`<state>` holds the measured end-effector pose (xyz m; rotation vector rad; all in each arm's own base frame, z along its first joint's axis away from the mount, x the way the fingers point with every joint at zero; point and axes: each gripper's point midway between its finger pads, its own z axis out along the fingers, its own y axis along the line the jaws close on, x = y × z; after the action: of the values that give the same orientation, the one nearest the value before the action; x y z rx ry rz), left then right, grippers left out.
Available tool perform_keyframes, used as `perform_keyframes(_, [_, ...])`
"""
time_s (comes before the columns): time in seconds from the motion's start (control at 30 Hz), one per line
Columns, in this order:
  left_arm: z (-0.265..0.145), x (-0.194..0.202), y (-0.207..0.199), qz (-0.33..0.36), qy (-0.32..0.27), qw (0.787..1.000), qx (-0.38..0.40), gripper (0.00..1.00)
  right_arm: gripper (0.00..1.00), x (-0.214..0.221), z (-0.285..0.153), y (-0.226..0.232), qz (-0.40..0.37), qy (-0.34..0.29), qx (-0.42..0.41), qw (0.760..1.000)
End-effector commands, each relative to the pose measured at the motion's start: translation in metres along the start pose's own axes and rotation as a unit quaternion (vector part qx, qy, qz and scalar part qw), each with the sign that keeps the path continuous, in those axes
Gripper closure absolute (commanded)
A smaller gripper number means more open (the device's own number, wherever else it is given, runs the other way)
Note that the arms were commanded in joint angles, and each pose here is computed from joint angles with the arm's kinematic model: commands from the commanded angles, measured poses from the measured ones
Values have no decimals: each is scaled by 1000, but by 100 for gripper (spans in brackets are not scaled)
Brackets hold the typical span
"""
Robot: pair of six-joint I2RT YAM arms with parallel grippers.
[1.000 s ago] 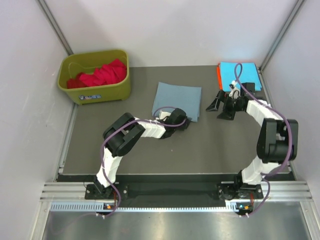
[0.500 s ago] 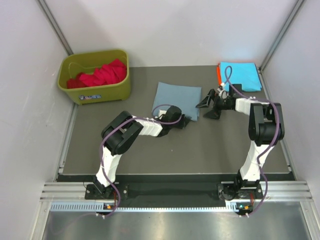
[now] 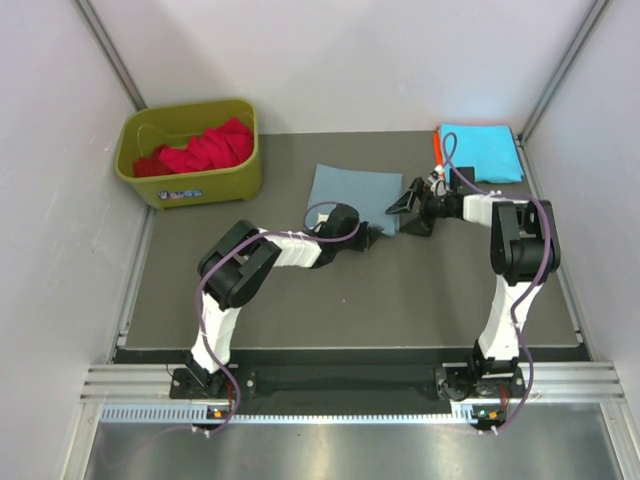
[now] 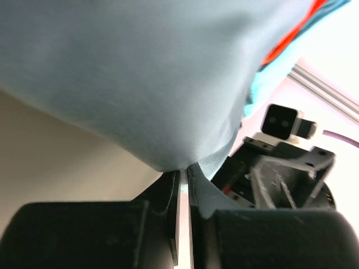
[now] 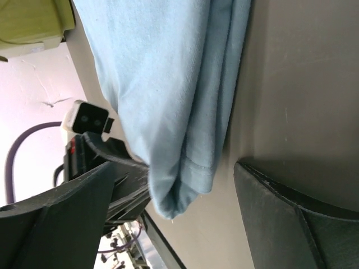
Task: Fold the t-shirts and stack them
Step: Neatly place the folded tshirt to the corner
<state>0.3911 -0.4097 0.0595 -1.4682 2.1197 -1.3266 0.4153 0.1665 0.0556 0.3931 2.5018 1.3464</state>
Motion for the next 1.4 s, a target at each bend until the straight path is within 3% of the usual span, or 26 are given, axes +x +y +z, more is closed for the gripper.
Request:
perform_keyframes(0.0, [-26,17,-71,-6,22,996,81,100,14,-15,7,10,-28,-15,-3,999])
perform_keyframes(0.5, [-34,5,-74,-13,19,996,83,100,23,-44,36,13,48,-42,-28,998])
perform_keyframes(0.9, [-37,4,-72,-13,26,997,78,100,34,-96,51,2,-16,-105,15,994])
perform_keyframes(1.17, [-41,7,-66,-7,40,997,68,100,51,-128,56,1,-54,-123,30,990])
perform_keyframes(1.2, [-41,8,-66,-7,41,997,67,100,56,-127,59,0,-53,-118,26,991])
perform_keyframes(1.23, [-40,8,-64,-6,43,997,64,100,68,-132,59,5,-56,-121,19,991])
perform_keyframes(1.37, [-41,11,-60,17,62,996,56,100,92,-132,57,16,-67,-116,5,991])
